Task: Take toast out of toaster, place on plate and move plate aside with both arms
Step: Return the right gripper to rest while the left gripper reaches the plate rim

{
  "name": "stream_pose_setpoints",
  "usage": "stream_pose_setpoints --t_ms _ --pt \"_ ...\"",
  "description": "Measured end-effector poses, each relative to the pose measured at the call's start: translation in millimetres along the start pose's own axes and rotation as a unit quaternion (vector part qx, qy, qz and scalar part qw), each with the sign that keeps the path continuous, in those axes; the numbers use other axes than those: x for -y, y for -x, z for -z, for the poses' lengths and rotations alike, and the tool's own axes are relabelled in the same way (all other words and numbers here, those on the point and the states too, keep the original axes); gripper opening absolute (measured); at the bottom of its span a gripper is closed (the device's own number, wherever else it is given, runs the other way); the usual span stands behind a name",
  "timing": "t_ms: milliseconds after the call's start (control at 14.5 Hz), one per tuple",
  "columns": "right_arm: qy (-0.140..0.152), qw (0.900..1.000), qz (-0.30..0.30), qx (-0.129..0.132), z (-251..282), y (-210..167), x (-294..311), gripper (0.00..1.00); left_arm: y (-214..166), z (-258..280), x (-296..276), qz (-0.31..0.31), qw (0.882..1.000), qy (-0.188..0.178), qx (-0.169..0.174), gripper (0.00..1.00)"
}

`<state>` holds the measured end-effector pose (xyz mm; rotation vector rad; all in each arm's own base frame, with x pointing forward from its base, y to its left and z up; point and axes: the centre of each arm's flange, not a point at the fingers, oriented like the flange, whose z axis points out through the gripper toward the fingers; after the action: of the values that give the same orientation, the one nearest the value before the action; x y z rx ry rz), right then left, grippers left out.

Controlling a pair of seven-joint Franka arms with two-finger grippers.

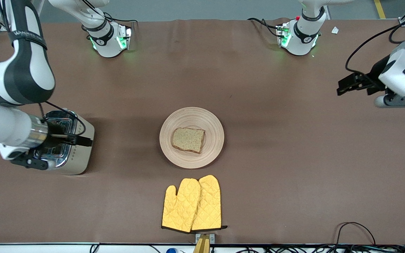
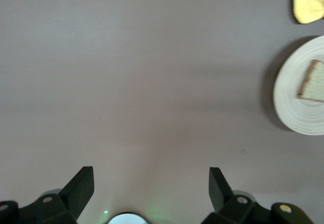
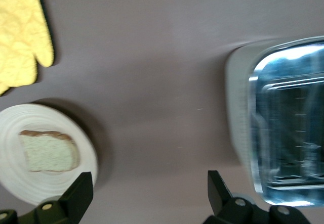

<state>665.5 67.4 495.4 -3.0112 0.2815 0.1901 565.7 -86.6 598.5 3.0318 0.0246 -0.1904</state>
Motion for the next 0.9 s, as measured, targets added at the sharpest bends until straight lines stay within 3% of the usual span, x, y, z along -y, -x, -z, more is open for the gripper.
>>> stream_pose_setpoints --t_ms 414,621,897 --pt "0.024 0.998 0.036 -0.035 70 46 -69 1.0 -60 -100 -21 -0.062 0.992 0.107 0.017 1.0" --pt "0.032 0.997 0.05 -0.048 98 79 -92 1.0 -80 -167 -21 -0.102 0.98 0.168 0.001 1.0" --pt "0.046 0.996 0.054 -0.046 114 105 -99 1.0 -93 -268 -39 -0.137 0.959 0.247 -0.014 1.0"
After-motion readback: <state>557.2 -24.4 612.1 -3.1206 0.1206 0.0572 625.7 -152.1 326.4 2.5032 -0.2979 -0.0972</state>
